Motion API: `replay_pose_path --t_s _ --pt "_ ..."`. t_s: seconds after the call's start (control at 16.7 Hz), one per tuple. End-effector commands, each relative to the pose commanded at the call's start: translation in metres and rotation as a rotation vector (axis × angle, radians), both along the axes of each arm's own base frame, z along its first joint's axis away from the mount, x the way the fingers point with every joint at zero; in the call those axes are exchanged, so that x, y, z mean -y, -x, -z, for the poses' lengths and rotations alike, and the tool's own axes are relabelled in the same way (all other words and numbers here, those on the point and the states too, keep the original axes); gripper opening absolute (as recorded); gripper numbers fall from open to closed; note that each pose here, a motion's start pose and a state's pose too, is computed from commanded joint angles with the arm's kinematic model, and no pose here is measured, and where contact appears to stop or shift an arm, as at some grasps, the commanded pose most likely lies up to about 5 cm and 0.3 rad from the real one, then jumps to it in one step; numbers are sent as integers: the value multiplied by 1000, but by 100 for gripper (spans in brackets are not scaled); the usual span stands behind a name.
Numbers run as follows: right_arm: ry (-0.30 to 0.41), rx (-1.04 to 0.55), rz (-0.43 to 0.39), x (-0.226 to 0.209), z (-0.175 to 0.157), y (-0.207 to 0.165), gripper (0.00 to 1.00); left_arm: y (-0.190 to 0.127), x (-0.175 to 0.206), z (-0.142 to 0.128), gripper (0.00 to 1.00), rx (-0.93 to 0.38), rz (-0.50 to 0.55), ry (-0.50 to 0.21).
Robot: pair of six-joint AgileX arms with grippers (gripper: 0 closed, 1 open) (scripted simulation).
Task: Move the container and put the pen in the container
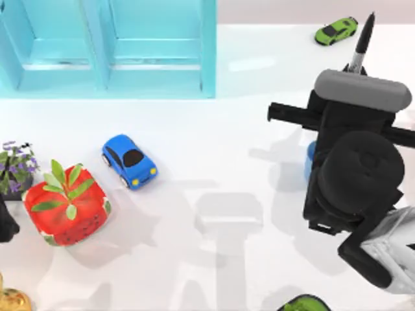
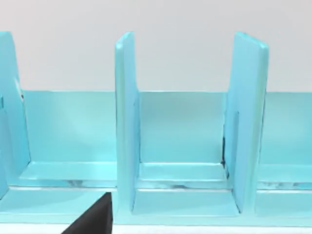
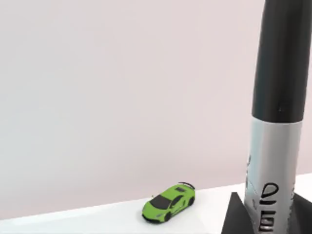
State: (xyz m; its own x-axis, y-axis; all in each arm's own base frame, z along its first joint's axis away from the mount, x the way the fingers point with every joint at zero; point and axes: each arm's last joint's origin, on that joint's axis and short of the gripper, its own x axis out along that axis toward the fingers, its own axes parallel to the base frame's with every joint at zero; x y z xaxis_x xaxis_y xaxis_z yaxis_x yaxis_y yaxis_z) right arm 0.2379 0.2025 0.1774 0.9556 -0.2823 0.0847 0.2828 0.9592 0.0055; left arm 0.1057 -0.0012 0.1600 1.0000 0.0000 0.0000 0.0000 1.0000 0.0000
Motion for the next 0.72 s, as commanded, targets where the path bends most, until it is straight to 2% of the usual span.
replay_pose_path --t_s 0.18,0.72 --pt "-1 0 0 0 0 0 0 0 0 0 100 0 0 0" --pt "-1 0 0 0 0 0 68 0 0 0 100 0 0 0"
